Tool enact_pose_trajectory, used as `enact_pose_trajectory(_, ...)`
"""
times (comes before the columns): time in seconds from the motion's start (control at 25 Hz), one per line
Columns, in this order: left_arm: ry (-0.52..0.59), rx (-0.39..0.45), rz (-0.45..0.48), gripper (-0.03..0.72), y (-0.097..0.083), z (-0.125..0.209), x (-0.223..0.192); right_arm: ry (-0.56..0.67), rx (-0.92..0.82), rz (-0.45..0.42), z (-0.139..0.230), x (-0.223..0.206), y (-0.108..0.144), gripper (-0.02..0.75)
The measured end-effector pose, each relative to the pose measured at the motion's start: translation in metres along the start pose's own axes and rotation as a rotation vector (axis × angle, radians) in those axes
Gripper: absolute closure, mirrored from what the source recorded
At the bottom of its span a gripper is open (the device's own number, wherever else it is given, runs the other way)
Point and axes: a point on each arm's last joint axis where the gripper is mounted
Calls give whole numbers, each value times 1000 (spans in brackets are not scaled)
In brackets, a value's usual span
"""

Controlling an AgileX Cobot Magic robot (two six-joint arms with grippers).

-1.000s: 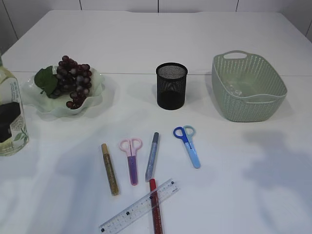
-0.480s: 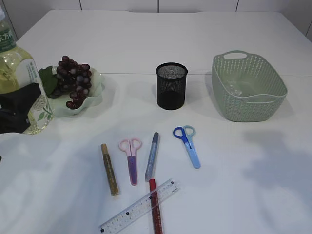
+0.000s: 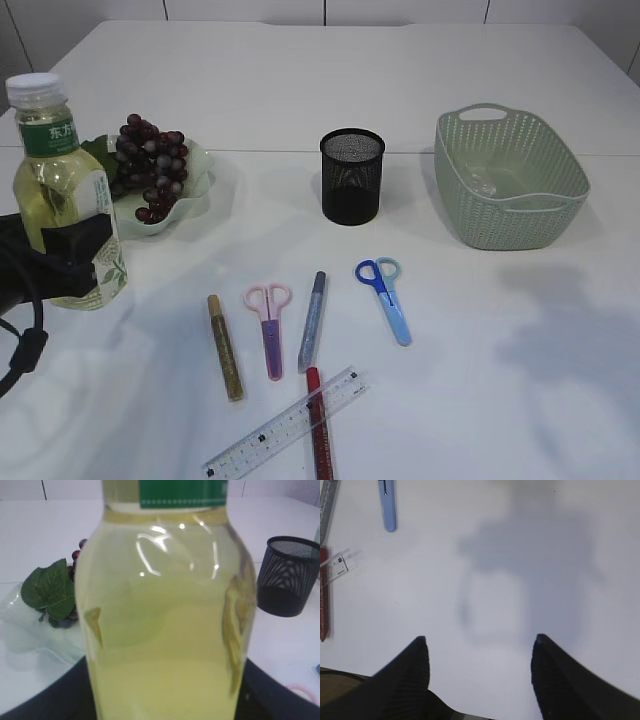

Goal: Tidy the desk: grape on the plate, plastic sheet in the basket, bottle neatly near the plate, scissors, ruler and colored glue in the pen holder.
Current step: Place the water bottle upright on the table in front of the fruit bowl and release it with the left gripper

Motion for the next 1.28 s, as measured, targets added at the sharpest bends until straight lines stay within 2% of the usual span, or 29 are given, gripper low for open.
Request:
enact_pose_trajectory(0.28,90,5,11,263,-3,25,-27,0,2,0,0,0,0,236)
enact_pose_trajectory(0.6,138,6,19,263,-6,45,-53,0,2,0,0,0,0,236)
enact_pose_trajectory(1.28,58,7,7,248,-8,57,-69,1,2,0,0,0,0,237)
Point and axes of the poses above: a point on each arm's last joint axis where the gripper is mounted, x pointing back along that axis away from the gripper, y along the wrist's bending axis when the last joint is at zero, z = x × y, and after that the axes turned 13 degrees about -x, right-handed
